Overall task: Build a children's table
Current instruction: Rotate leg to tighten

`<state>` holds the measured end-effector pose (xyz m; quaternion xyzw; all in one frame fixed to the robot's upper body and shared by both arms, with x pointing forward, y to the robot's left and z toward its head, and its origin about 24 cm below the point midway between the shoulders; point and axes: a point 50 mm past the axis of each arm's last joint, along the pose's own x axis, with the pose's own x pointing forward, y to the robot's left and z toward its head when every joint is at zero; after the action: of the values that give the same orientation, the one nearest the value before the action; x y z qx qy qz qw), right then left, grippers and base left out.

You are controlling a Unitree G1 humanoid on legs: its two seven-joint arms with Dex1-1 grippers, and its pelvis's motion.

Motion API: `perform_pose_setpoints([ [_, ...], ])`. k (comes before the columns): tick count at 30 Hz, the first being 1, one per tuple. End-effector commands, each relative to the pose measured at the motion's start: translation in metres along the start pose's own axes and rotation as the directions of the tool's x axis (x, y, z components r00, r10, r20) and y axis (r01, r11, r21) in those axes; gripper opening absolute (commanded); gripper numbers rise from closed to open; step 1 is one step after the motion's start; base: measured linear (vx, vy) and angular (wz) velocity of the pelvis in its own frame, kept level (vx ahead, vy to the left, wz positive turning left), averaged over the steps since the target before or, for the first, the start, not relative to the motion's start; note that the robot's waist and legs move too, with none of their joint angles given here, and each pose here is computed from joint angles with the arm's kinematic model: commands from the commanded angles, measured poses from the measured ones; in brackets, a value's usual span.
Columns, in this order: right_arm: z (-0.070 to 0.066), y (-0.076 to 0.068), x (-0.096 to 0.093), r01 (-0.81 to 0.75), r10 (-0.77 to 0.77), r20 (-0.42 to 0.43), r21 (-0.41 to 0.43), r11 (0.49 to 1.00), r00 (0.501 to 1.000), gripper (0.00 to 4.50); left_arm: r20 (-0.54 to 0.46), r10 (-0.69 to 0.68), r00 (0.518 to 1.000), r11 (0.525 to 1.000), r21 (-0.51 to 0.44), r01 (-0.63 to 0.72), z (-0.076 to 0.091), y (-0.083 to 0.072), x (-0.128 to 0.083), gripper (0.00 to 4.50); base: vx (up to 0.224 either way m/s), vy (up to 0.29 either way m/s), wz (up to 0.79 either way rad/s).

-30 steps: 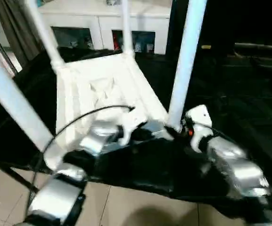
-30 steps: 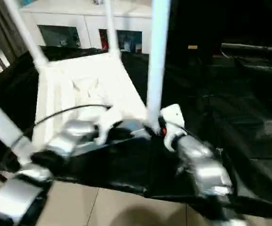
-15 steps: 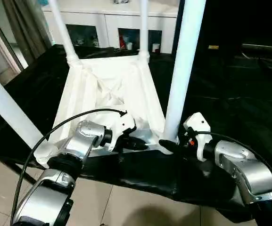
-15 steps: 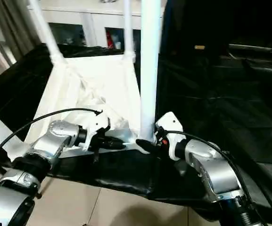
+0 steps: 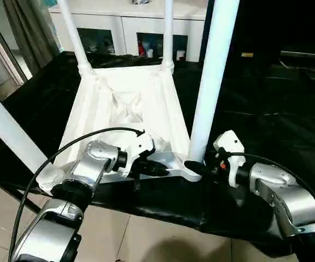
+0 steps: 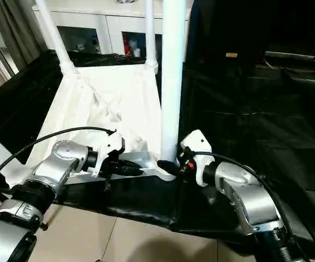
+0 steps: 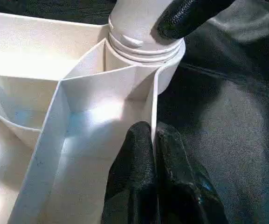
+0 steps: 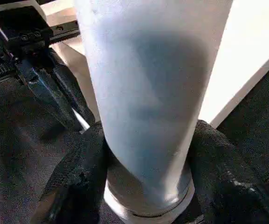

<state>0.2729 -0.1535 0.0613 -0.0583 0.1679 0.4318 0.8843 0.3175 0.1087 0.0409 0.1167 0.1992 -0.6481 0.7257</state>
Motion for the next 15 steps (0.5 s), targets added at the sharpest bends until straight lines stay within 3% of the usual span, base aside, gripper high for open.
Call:
perform_pose_setpoints([
  [1,-0.009,0.008,0.005,-0.014,0.013,0.006,0.057,0.998,1.0,2.1,0.108,-0.02,0.994,1.0,0.004,0.02,0.011,-0.002,0.005,0.0,0.0,0.0,0.0],
  [7,-0.021,0.003,0.014,0.152,-0.152,-0.01,0.134,0.979,0.988,2.09,0.092,0.112,0.989,0.994,-0.01,-0.112,0.012,0.006,0.015,0.0,0.0,0.0,0.0],
  [8,-0.03,0.001,0.024,0.309,-0.306,-0.046,0.205,0.929,0.951,2.09,0.058,0.209,0.976,0.978,-0.023,-0.208,0.016,0.01,0.032,0.0,0.0,0.0,0.0],
  [10,-0.033,0.0,0.032,0.419,-0.414,-0.074,0.26,0.87,0.907,2.09,0.041,0.282,0.958,0.959,-0.037,-0.281,0.02,0.013,0.044,0.0,0.0,0.0,0.0],
  [11,-0.033,0.0,0.032,0.419,-0.414,-0.074,0.26,0.87,0.907,2.09,0.041,0.282,0.958,0.959,-0.037,-0.281,0.02,0.013,0.044,0.0,0.0,0.0,0.0],
  [13,-0.031,0.0,0.043,0.52,-0.517,-0.091,0.286,0.805,0.851,2.09,0.046,0.354,0.934,0.934,-0.063,-0.351,0.03,0.014,0.059,0.0,0.0,0.0,0.0],
  [15,-0.026,0.001,0.051,0.557,-0.56,-0.085,0.298,0.775,0.824,2.09,0.054,0.374,0.926,0.927,-0.067,-0.37,0.037,0.014,0.068,0.0,0.0,0.0,0.0],
])
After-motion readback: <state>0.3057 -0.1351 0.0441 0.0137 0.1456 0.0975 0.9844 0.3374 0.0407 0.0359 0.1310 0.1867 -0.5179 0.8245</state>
